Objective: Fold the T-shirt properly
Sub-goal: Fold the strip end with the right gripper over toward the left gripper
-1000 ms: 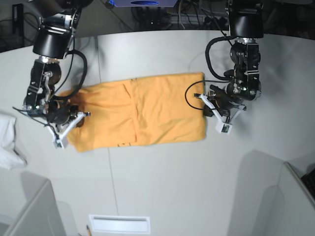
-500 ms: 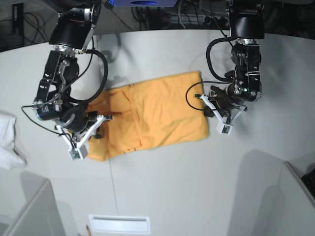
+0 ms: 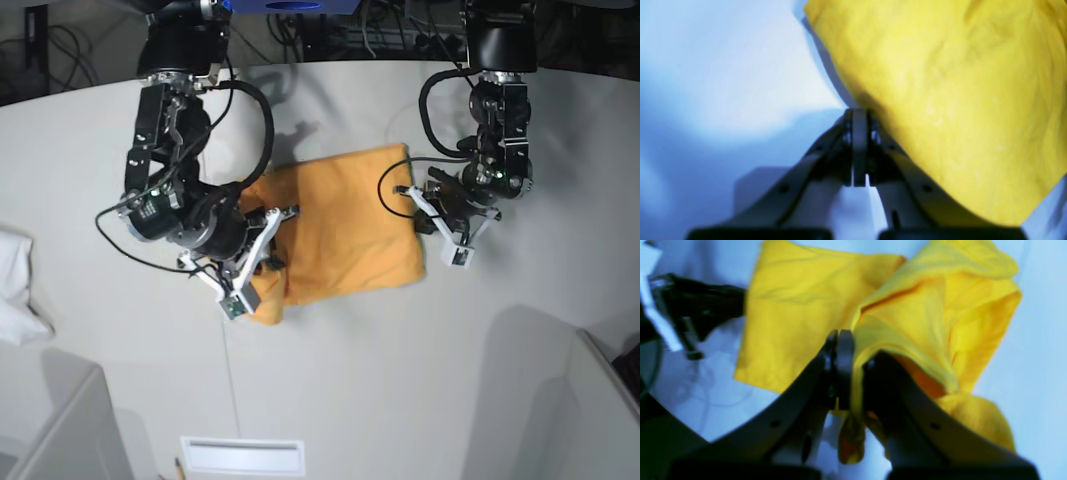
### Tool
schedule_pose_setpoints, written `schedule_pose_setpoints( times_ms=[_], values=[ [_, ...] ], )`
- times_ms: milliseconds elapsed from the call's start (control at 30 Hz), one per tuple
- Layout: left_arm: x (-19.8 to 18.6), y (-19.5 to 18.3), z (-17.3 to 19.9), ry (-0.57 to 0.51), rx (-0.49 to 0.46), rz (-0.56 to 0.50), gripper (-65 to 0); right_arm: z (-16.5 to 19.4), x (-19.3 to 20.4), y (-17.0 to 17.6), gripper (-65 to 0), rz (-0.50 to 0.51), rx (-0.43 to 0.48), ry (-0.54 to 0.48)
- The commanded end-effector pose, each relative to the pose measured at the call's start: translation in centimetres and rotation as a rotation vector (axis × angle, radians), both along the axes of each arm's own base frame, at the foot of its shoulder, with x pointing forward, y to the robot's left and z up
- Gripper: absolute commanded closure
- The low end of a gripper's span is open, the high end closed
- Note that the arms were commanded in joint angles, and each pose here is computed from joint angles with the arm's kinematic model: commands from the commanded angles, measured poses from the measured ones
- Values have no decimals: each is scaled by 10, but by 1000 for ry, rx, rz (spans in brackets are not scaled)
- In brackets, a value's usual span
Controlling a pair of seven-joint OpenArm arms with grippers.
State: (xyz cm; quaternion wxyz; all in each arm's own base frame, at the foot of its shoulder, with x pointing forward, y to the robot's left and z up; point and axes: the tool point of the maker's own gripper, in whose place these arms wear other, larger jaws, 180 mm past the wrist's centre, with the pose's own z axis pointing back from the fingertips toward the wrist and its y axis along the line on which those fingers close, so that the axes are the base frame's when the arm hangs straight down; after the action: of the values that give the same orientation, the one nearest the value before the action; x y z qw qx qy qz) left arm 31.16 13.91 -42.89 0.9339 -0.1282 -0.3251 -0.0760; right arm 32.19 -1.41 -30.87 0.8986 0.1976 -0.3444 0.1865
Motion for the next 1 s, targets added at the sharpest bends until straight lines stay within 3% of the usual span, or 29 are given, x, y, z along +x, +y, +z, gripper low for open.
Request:
schedule_pose_setpoints(
  times_ms=[0,300,433,567,967],
  values=[
    [1,2,3,-1,15,-10,0,16,7,8,0,13,25,-56],
    [-6,1,-2,15,13,-12,0,42,-3,38,0,103,43,-159],
    [-9,1,-4,21,13,-12,0,35,-14,55,0,159,43,-139],
    [-11,0,-3,18,14,-15,0,36,-23,84,0,187,116,-161],
    [-17,2,8,-12,23,-17,0,-16,-20,109,0,196,144,-43]
  ],
)
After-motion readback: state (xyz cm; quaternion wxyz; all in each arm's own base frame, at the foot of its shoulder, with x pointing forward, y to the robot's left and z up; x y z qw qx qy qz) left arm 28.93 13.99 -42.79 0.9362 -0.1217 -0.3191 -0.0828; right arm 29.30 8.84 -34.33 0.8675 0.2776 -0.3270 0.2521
